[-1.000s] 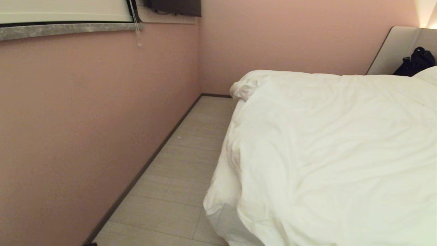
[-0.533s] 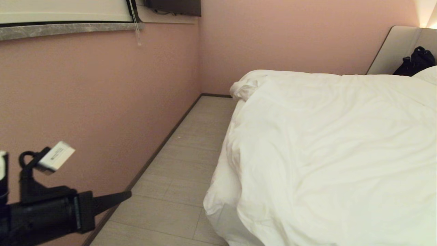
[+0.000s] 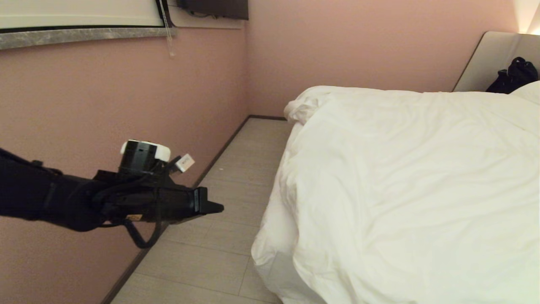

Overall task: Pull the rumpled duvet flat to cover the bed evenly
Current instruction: Flatten the corners of the folded blanket

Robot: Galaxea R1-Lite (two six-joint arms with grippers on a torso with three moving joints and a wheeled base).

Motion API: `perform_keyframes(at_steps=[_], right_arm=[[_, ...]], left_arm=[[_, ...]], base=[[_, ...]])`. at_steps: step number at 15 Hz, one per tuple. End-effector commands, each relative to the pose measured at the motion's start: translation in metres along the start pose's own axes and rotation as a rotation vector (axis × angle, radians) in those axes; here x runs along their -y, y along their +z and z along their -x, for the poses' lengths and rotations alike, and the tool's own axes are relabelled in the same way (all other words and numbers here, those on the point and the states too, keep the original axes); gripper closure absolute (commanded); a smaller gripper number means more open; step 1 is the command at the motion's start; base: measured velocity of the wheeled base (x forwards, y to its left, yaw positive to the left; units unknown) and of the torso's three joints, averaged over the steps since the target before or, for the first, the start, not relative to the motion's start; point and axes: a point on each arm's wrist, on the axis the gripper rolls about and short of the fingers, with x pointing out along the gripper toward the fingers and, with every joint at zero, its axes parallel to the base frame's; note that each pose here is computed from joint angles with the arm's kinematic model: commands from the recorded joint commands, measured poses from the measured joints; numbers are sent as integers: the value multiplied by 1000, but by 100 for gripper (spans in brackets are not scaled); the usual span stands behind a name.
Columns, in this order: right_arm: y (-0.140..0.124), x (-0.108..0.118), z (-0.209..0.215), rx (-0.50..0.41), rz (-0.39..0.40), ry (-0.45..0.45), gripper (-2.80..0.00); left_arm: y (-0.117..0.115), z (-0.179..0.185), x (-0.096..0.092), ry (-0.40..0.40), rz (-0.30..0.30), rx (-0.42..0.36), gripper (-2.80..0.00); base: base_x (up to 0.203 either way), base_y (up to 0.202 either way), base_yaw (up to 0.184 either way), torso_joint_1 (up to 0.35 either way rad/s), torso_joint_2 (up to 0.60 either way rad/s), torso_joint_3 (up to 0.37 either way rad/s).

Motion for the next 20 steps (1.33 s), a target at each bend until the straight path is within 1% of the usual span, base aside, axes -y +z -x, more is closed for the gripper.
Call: perform_keyframes(at_steps=[1,3,7,8,9,10,12,15,17,20], right_arm=[[0,0,0,-1,0,0,0],[0,0,0,-1,0,0,0],[0,0,0,-1,0,0,0],[0,0,0,-1,0,0,0],[0,0,0,-1,0,0,0],[0,0,0,-1,0,0,0],[0,0,0,-1,0,0,0],[0,0,0,-1,0,0,0],[0,0,0,-1,0,0,0],[0,0,0,-1,0,0,0]], left_arm=[[7,-43,-23,15,30,-61,0],[17,-61,-23,0,-14,-59,0],[20,-82,-7,-41,-120,-74,0],[20,-86,-3,-53,-138,-75,-174],[20,-88,0,-69,-152,-72,-280],[22,-89,4,-102,-161,-75,-280],[26,-83,11,-202,-171,-91,-280],[34,-67,27,-285,-175,-80,-280],[40,-72,37,-313,-175,-77,-280],[41,-99,39,-323,-183,-93,-280]], base=[[0,0,0,0,0,0],[0,0,0,0,0,0],[0,0,0,0,0,0],[0,0,0,0,0,0],[0,0,0,0,0,0],[0,0,0,0,0,0],[0,0,0,0,0,0],[0,0,0,0,0,0],[0,0,0,0,0,0],[0,0,0,0,0,0]])
